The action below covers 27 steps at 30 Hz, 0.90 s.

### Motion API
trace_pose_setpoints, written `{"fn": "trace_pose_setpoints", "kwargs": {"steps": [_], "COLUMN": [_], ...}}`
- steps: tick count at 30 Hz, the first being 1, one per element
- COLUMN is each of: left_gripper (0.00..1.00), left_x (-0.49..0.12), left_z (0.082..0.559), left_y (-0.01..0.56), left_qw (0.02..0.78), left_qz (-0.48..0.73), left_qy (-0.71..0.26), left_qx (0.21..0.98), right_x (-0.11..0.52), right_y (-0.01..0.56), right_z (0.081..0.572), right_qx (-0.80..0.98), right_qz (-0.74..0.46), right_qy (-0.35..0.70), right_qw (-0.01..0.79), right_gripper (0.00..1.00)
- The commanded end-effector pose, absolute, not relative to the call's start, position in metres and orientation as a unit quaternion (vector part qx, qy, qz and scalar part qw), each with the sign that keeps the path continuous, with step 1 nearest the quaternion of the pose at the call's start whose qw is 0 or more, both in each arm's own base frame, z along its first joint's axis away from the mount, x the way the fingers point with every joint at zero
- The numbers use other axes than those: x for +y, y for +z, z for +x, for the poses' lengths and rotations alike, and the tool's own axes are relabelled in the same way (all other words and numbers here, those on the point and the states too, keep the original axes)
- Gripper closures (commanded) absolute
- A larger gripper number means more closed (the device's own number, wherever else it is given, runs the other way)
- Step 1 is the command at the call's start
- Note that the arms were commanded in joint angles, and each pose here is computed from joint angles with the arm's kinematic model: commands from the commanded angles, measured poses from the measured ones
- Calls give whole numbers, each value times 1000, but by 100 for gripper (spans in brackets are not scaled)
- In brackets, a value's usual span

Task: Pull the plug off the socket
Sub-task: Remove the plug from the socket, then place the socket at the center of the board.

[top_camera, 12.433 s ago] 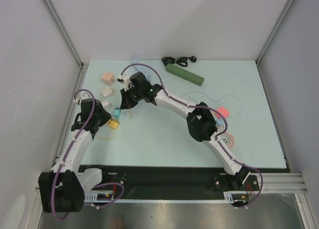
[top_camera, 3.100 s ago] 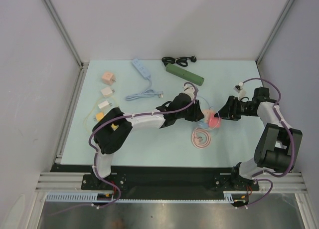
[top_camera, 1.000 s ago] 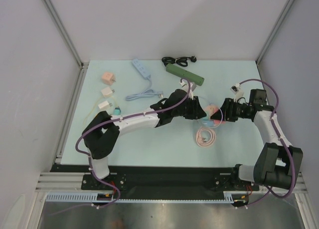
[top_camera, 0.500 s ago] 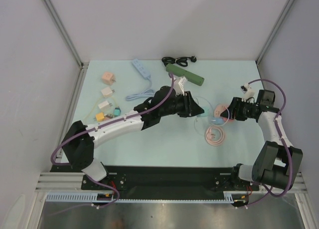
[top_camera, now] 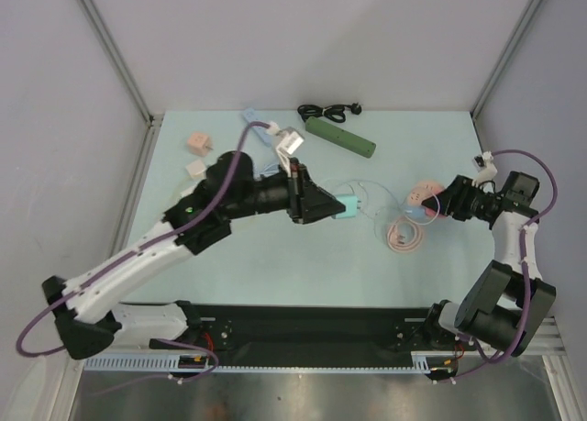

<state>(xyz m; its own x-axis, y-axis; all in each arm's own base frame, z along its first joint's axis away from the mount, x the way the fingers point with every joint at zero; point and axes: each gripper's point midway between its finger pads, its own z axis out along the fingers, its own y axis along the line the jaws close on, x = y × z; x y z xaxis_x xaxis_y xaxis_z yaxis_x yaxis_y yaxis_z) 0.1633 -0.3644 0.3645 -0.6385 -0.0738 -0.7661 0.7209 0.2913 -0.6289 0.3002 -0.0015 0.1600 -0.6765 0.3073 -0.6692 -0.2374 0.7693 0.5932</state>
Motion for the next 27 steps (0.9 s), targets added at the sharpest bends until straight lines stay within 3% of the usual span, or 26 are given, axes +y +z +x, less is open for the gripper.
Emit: {"fn": "trace_pose_setpoints", "kwargs": {"steps": [1,13,20,27], "left_gripper": [100,100,100,100], "left_x": [-328,-234,-190,-185], "left_z": [130,75,68,71], "left_y": [433,570,601,597], "left_qw": [409,517,573,578], "left_qz": [273,238,193,183], "left_qy": [-568,-615,-602,-594], "left_qx": [659,546,522,529], "right_x": [10,-5,-17,-9], "right_y": [199,250,232,211], "right_z": [302,343,360,364], "right_qx": [804,767,779,784], "right_qz": [-24,0,37,55], "right_qy": [392,427,410,424], "right_qw": [446,479,472,449], "right_gripper": [100,100,100,100]}}
